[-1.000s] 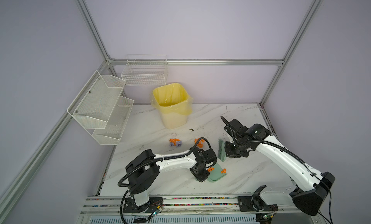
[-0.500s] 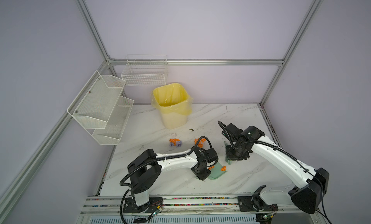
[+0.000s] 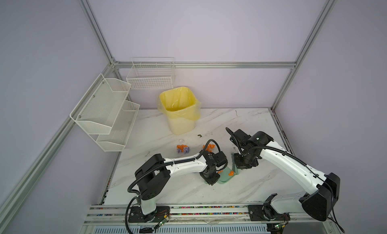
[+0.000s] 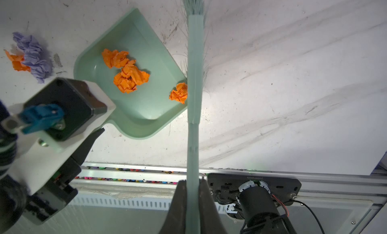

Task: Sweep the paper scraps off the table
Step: 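Sweep again toward the dustpan, then raise the brush away with the right gripper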

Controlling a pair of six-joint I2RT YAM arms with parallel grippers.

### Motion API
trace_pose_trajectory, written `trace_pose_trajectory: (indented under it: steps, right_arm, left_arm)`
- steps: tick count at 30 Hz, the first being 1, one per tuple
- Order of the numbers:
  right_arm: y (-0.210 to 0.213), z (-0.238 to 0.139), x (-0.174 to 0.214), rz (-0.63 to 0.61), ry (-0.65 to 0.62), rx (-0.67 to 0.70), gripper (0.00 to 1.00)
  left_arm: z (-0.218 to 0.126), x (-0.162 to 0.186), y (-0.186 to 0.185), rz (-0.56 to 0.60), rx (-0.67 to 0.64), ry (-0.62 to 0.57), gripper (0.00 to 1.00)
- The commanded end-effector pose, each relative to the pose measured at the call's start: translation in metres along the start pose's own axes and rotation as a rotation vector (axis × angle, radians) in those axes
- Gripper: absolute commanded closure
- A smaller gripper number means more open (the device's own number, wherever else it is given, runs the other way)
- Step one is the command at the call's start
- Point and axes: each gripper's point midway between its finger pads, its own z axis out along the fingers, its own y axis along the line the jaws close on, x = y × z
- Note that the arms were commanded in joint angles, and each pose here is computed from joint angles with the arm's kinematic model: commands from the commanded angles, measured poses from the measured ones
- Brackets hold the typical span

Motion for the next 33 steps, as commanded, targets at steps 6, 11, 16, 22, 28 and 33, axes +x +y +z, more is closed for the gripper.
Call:
trace_pose_trajectory:
  steps: [6, 11, 16, 22, 28, 33]
  right_arm:
    - [0.033, -0.035, -0.009, 0.011, -0.089, -0.205, 1.00]
    - [0.016, -0.050, -0.034, 0.088, -0.221, -0.110, 1.00]
    - [0.015, -0.059, -0.052, 0.119, -0.319, -0.100, 1.00]
    - [0.011, -0.061, -0.066, 0.164, -0.395, -0.085, 1.00]
    - [0.003, -0.071, -0.089, 0.205, -0.498, -0.053, 1.00]
    - [-0.006, -0.069, -0.113, 0.231, -0.532, -0.044, 1.00]
  left_arm:
    - [-0.015, -0.019, 0.002, -0.023, -0.011, -0.041, 0.94]
    - [-0.016, -0.022, 0.003, -0.031, -0.017, -0.058, 0.94]
    - [-0.019, -0.028, 0.004, -0.040, -0.022, -0.086, 0.94]
    - [-0.023, -0.034, 0.005, -0.049, -0.031, -0.114, 0.94]
    - [-0.021, -0.044, 0.007, -0.060, -0.040, -0.165, 0.94]
    - [-0.020, -0.051, 0.005, -0.096, -0.023, -0.216, 0.95]
